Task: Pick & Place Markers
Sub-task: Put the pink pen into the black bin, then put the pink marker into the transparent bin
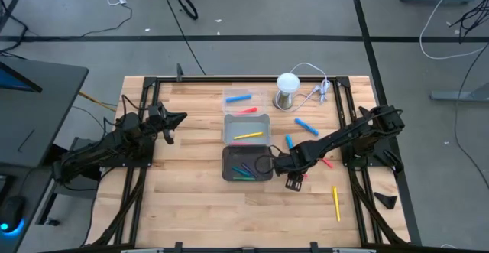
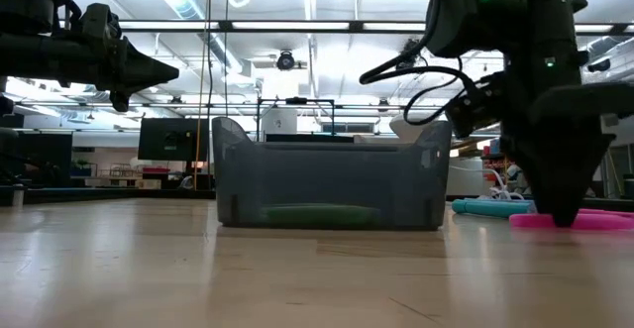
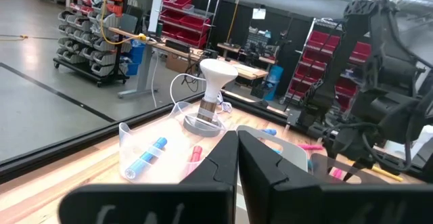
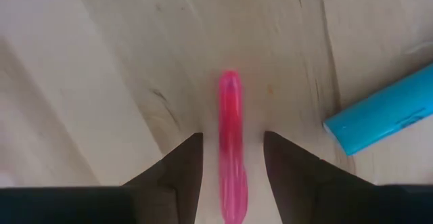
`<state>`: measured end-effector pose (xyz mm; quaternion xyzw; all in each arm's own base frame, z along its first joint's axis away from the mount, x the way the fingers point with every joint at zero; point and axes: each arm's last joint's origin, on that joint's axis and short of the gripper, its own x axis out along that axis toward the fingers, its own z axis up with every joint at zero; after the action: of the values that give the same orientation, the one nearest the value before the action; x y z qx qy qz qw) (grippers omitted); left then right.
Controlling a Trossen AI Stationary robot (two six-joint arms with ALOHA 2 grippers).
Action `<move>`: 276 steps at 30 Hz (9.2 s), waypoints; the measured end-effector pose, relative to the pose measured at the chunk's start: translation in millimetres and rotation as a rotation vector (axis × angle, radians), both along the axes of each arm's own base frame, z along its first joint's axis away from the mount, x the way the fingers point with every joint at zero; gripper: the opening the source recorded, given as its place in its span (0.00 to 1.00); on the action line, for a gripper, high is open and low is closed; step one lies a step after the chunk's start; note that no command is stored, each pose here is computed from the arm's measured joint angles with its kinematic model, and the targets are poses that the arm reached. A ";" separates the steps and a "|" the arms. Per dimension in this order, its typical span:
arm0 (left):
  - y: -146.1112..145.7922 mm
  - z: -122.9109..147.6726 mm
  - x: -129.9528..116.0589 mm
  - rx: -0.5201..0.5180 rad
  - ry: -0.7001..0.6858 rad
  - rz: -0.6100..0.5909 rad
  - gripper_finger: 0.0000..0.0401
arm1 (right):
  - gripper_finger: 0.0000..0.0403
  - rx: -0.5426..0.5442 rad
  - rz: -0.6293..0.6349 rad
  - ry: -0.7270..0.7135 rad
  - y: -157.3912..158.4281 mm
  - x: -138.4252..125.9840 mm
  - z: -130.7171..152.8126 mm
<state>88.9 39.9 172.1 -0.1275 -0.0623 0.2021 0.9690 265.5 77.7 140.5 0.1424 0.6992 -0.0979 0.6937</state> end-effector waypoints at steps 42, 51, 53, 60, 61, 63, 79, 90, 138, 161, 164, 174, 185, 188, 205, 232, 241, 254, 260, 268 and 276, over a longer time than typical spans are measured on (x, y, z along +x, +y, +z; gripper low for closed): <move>0.0 0.0 0.0 0.000 0.000 0.000 0.03 | 0.05 0.070 0.094 0.097 2.4 0.5 45.9; 0.0 0.0 0.0 0.000 0.000 0.000 0.03 | 0.05 0.136 0.188 0.029 8.5 17.8 110.2; 0.0 0.1 0.0 0.001 0.000 0.000 0.03 | 0.05 0.151 0.211 -0.064 9.1 27.5 127.9; 0.0 0.1 0.0 0.000 0.000 0.000 0.03 | 0.05 0.180 0.186 -0.312 0.0 50.9 178.7; 0.0 0.2 0.0 0.001 -0.001 0.000 0.03 | 0.05 0.181 0.183 -0.330 -1.6 52.4 183.6; 0.0 0.1 0.0 0.000 0.000 0.000 0.03 | 0.05 0.181 0.181 -0.358 -5.0 54.2 190.9; 0.0 0.0 0.0 0.001 0.000 0.000 0.03 | 0.05 0.145 0.212 -0.224 -18.7 101.3 163.3; 0.0 0.1 0.0 0.000 -0.001 0.000 0.03 | 0.04 0.091 0.247 -0.085 -40.9 158.7 142.1; 0.0 0.2 0.0 0.001 -0.001 0.000 0.03 | 0.34 0.047 0.253 -0.078 -36.5 178.2 34.3; 0.0 0.1 0.0 0.000 0.000 0.000 0.03 | 0.35 0.009 0.335 -0.105 -33.8 164.1 78.2; 0.0 0.2 0.0 0.001 0.000 0.000 0.03 | 0.35 0.002 0.319 -0.119 -35.0 155.5 87.4; 0.0 0.2 -0.1 0.001 -0.001 0.000 0.03 | 0.35 0.005 0.142 -0.170 -39.2 115.7 120.9; 0.0 0.0 0.0 0.000 0.001 0.000 0.03 | 0.35 0.021 -0.057 -0.109 -40.0 60.9 121.1; 0.0 0.1 0.0 0.001 -0.001 0.000 0.03 | 0.35 0.021 -0.083 -0.091 -38.5 45.8 118.6; 0.0 0.2 0.0 0.000 -0.001 0.000 0.03 | 0.35 0.009 -0.173 -0.107 -43.3 -16.4 121.9; 0.0 0.1 0.0 0.000 0.000 0.000 0.03 | 0.59 -0.001 -0.326 -0.029 -70.6 -85.6 101.7; 0.0 0.2 0.0 0.001 -0.001 0.000 0.03 | 0.57 0.017 -0.348 -0.020 -74.4 -105.1 91.6; 0.0 0.1 0.0 0.001 0.000 0.000 0.03 | 0.56 0.033 -0.318 -0.027 -74.1 -119.7 85.8; 0.0 0.2 0.0 0.000 -0.001 0.000 0.03 | 0.56 0.034 -0.356 -0.029 -74.0 -116.9 84.6; 0.0 0.1 0.0 0.000 -0.001 0.000 0.03 | 0.56 0.026 -0.399 0.022 -74.0 -104.1 73.6; 0.0 0.1 0.0 0.001 0.000 0.000 0.03 | 0.56 -0.002 -0.391 0.173 -73.8 -88.7 50.1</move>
<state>88.9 39.8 172.2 -0.1272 -0.0626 0.2020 0.9691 176.7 3.8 190.6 0.2657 0.7153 -0.2430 0.5990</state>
